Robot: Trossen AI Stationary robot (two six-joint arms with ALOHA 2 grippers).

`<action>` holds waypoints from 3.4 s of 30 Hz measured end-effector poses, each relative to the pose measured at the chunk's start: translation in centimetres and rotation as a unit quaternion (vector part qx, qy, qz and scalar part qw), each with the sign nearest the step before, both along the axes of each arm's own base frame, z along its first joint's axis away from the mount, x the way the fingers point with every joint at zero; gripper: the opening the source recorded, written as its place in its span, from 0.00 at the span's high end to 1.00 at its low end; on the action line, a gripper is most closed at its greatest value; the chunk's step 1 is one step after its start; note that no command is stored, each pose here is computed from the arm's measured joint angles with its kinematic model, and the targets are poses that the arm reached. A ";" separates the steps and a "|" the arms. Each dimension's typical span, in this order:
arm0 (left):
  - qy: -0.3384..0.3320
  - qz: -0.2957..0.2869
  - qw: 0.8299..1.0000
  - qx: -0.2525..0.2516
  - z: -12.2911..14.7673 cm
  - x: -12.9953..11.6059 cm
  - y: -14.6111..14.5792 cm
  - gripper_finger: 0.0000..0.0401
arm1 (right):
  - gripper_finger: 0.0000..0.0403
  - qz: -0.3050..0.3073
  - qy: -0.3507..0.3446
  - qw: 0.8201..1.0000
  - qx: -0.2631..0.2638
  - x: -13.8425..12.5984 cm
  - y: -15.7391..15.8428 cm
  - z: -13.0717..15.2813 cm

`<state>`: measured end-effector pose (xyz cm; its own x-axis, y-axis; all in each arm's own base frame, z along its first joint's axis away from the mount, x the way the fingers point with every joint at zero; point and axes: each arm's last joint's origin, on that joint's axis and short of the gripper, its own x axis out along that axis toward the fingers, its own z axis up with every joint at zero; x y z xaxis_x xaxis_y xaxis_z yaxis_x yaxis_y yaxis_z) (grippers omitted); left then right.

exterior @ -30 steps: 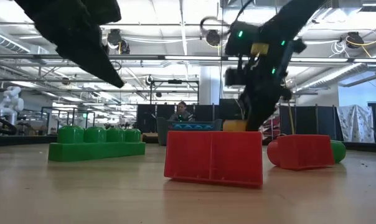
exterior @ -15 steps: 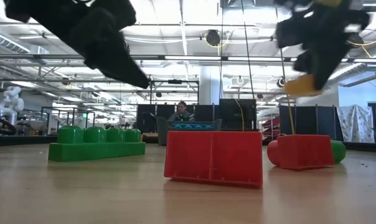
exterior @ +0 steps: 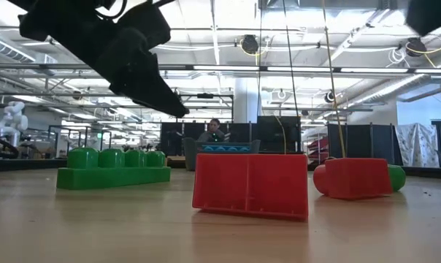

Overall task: Sort blocks by size
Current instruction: Put the yellow game piece into the white container, then put the blue game piece into the white container

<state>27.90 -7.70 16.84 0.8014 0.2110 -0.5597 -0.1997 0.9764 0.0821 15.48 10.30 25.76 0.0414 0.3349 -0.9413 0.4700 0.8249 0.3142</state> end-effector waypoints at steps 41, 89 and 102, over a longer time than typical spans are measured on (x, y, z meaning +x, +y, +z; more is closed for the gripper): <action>-0.010 0.035 0.999 -0.015 0.2 0.7 2.3 0.46 | 0.48 -0.084 -0.096 0.985 -0.117 1.2 2.6 -1.3; 0.014 0.034 0.998 -0.043 -0.3 0.1 1.3 0.46 | 0.44 0.419 -0.201 0.853 -0.238 22.5 -11.8 -9.8; 0.014 0.035 0.998 -0.042 -0.3 0.1 1.3 0.46 | 0.59 0.408 -0.188 0.864 -0.226 22.6 -12.5 -11.0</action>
